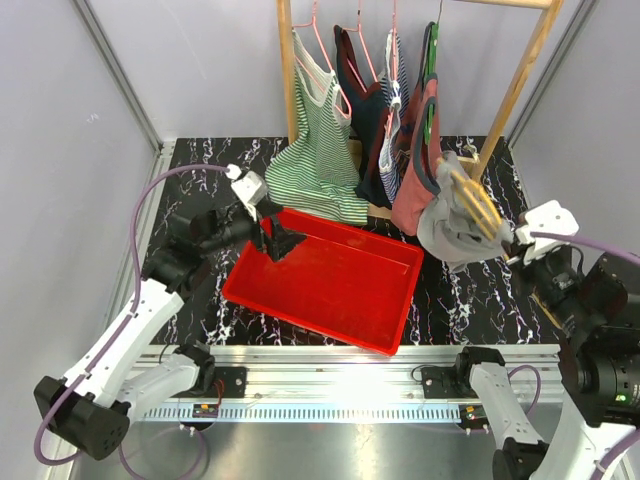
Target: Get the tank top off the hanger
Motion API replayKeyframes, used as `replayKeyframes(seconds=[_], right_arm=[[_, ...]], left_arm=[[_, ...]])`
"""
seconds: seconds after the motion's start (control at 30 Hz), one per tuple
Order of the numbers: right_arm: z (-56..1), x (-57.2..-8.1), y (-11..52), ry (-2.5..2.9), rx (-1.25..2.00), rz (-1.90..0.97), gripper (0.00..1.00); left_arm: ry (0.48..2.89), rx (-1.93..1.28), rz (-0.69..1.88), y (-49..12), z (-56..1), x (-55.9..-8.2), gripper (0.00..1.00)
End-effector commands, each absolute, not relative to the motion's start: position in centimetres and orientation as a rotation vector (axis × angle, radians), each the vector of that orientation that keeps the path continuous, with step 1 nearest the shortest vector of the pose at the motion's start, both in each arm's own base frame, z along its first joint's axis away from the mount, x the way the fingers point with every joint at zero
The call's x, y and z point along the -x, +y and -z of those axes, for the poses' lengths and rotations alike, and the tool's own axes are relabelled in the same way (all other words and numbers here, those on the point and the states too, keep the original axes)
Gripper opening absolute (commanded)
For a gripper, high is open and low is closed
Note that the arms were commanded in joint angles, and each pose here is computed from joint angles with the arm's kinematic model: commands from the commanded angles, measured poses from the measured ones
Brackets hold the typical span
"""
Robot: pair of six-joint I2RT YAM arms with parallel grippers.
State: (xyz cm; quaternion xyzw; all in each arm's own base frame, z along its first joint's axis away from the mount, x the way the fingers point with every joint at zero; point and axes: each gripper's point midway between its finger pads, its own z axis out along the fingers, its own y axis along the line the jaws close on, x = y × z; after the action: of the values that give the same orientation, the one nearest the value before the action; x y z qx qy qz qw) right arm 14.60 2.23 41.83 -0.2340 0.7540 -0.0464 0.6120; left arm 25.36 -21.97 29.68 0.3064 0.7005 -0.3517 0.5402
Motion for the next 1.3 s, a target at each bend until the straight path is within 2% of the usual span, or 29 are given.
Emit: replayKeyframes(seconds=[0.0, 0.13, 0.27, 0.6, 0.8, 0.97, 1.03, 1.07, 1.13, 1.17, 1.27], right_arm=[[-40.3, -14.0, 4.9, 1.737, 0.737, -0.022, 0.00], [-40.2, -12.7, 7.3, 1.682, 0.888, -0.142, 0.00], [-39.6, -12.2, 9.7, 1.624, 1.023, -0.290, 0.00], [-38.3, -12.8, 12.4, 1.533, 1.193, -0.508, 0.00], [-38.0, -12.9, 13.3, 1.491, 1.234, -0.600, 0.00], [-37.1, -13.4, 13.6, 1.479, 1.253, -0.648, 0.00], [-36.9, -13.3, 13.9, 1.455, 1.279, -0.665, 0.00], [-36.8, -13.3, 13.9, 1.452, 1.283, -0.670, 0.00], [-36.6, -13.7, 13.9, 1.445, 1.292, -0.665, 0.00], [-36.5, -13.7, 13.9, 1.446, 1.293, -0.666, 0.00], [-36.3, -13.9, 13.9, 1.439, 1.306, -0.663, 0.00]], left_arm=[[1.288, -0.951, 0.842, -24.1, -36.3, -23.2, 0.99], [1.083, -1.065, 0.869, -26.0, -39.1, -21.3, 0.99], [1.009, -1.139, 0.934, -28.0, -41.1, -20.2, 0.99], [0.975, -1.336, 1.002, -33.5, -39.0, -18.8, 0.99], [0.983, -1.372, 1.003, -35.3, -38.3, -19.1, 0.92], [0.983, -1.405, 1.042, -36.7, -37.8, -18.9, 0.81], [0.981, -1.410, 1.051, -37.1, -38.1, -18.9, 0.74], [0.990, -1.419, 1.061, -37.4, -37.7, -18.9, 0.65], [1.012, -1.435, 1.072, -38.0, -37.2, -19.1, 0.53], [1.016, -1.441, 1.073, -38.1, -37.0, -19.2, 0.43], [1.029, -1.455, 1.081, -38.5, -36.2, -19.2, 0.28]])
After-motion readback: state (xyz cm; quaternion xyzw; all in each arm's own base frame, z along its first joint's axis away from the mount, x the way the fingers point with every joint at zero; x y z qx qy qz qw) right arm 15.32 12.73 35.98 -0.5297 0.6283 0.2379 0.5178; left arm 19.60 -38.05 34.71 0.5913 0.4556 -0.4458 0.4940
